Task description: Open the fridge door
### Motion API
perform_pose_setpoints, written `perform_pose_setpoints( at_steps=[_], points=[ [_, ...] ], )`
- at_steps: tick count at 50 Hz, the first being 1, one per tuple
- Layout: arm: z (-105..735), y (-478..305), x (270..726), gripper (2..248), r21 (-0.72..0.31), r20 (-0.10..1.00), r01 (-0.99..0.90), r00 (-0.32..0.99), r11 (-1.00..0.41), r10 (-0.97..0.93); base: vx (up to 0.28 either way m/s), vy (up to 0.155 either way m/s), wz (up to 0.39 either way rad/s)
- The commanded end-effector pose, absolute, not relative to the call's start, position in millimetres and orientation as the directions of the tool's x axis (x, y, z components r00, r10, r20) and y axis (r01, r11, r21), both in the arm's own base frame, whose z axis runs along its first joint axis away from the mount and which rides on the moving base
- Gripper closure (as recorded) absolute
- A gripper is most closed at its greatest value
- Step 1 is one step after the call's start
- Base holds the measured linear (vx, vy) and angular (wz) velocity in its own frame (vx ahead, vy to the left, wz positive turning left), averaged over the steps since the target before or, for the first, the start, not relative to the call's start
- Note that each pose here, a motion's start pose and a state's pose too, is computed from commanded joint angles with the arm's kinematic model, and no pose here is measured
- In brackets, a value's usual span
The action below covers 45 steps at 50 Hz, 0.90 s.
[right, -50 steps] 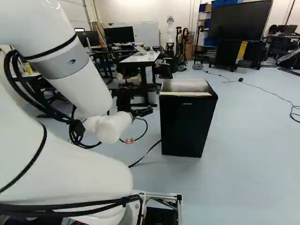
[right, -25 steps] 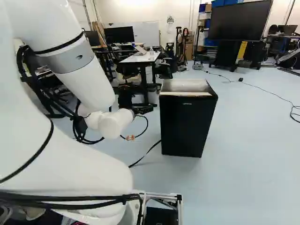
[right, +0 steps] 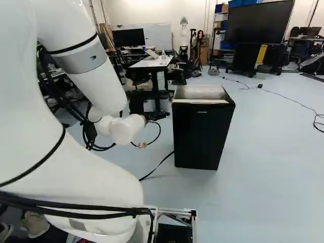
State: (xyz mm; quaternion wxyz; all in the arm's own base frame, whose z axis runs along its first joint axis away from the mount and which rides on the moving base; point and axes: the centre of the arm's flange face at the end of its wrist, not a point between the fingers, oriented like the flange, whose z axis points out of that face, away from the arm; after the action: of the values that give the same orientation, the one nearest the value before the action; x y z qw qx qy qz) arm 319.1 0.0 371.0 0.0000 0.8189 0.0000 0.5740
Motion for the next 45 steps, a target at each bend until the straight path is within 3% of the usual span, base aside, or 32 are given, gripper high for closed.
perform_pose_setpoints(
  at_steps=[45],
  points=[
    [341, -10, 369, 3, -0.025, 0.904, -0.105, 0.422, -0.994, -0.067, 0.0, 0.0, 0.0]
  ],
)
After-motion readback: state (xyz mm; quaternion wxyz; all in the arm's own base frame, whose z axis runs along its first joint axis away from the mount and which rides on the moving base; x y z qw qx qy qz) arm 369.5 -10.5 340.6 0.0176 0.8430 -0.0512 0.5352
